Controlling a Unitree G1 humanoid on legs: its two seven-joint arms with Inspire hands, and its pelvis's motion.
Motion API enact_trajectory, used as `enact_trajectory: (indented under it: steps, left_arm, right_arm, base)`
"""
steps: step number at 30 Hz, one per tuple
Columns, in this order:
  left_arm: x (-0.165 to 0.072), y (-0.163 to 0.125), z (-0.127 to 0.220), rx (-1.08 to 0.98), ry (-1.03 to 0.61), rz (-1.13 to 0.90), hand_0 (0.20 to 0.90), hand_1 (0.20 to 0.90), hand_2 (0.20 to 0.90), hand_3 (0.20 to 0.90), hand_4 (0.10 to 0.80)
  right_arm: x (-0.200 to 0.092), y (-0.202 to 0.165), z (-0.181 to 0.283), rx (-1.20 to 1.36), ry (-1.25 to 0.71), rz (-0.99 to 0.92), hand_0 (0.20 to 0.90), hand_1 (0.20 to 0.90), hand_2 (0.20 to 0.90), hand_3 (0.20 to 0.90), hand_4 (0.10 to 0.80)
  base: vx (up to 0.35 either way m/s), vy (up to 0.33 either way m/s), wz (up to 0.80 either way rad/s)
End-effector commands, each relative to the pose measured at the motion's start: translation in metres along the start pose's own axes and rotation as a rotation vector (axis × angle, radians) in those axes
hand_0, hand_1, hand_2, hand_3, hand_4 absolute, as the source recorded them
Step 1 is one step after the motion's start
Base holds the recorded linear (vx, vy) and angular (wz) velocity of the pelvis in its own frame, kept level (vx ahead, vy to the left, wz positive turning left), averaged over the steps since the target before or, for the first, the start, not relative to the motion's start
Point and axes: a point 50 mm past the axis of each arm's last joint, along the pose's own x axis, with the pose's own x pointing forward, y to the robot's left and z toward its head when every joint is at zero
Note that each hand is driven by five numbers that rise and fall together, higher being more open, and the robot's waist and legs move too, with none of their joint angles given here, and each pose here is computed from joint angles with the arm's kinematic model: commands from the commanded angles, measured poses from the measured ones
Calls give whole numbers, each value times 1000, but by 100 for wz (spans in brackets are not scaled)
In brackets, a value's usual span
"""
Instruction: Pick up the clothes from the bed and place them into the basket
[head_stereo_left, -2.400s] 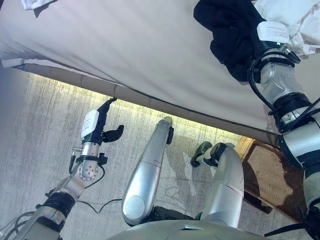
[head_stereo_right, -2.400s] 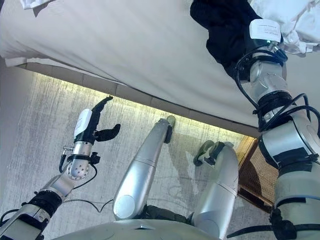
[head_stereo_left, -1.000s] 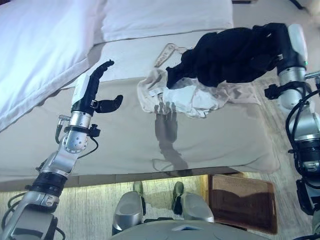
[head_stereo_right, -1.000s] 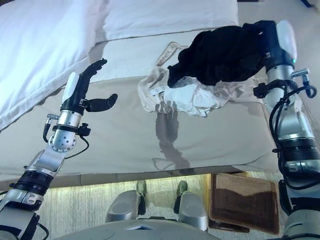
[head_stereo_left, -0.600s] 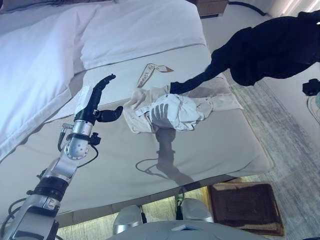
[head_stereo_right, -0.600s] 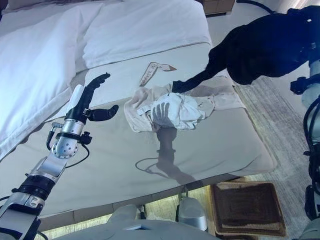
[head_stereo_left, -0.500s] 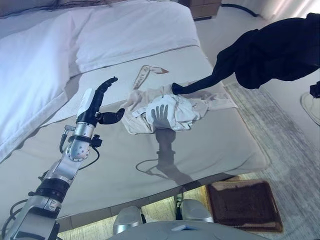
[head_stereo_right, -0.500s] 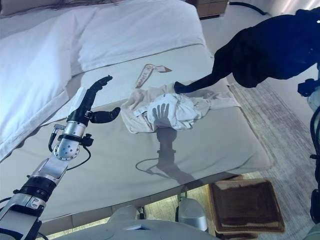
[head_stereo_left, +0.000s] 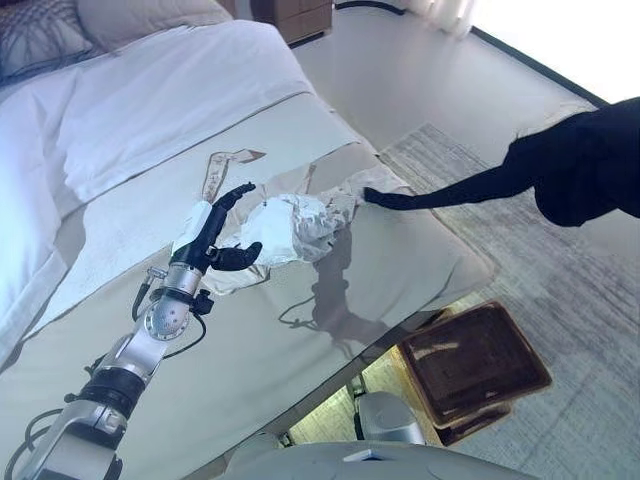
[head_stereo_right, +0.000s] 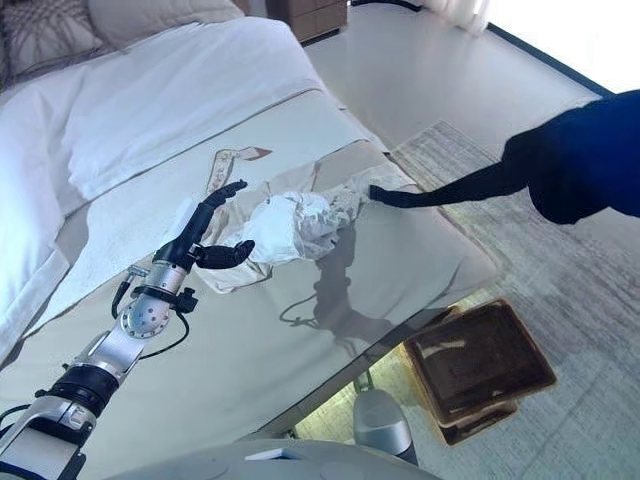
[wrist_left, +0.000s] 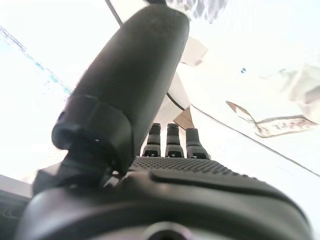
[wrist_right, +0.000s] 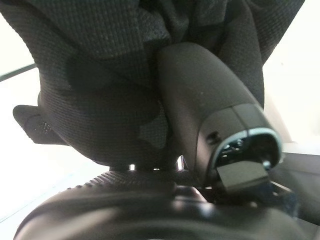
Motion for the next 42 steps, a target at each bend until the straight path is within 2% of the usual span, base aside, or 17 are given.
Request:
enact_trajectory:
  steps: [1, 9, 13, 19, 25, 35, 42]
  left_arm:
    - [2, 17, 2, 5, -59, 111, 900, 900, 900, 900, 800]
    - [7, 22, 2, 20, -50, 109, 900, 900, 900, 900, 800]
    - [11, 22, 5, 16, -54, 91, 900, 900, 900, 900, 800]
    - [15, 21, 9, 8, -66, 62, 900, 900, 900, 900, 800]
    - [19, 21, 12, 4, -71, 36, 900, 900, 900, 900, 800]
    - [30, 20, 21, 6, -90, 5, 900, 900, 900, 900, 800]
    - [32, 20, 24, 0, -95, -1, 900, 900, 900, 900, 800]
  right_arm:
    - [20, -73, 27, -17, -138, -314, 300, 300, 300, 200, 100]
    - [6, -92, -15, -25, 20, -413, 300, 300, 300, 200, 100]
    - [3, -91, -25, 6, 47, -385, 300, 300, 300, 200, 100]
    - [-2, -67, -32, -5, 39, -205, 300, 300, 300, 200, 100]
    - [-13, -16, -45, -38, 60, 55, 300, 300, 300, 200, 100]
    - [-29, 39, -71, 30, 216, 259, 300, 300, 300, 200, 100]
    - [-45, 64, -78, 47, 240, 351, 300, 300, 300, 200, 100]
  base:
    - [-3, -41, -8]
    - [-16, -30, -7]
    - [-13, -37, -4]
    - [-13, -40, -10]
    - [0, -47, -3]
    - [-23, -50, -1]
    - [0, 0, 0]
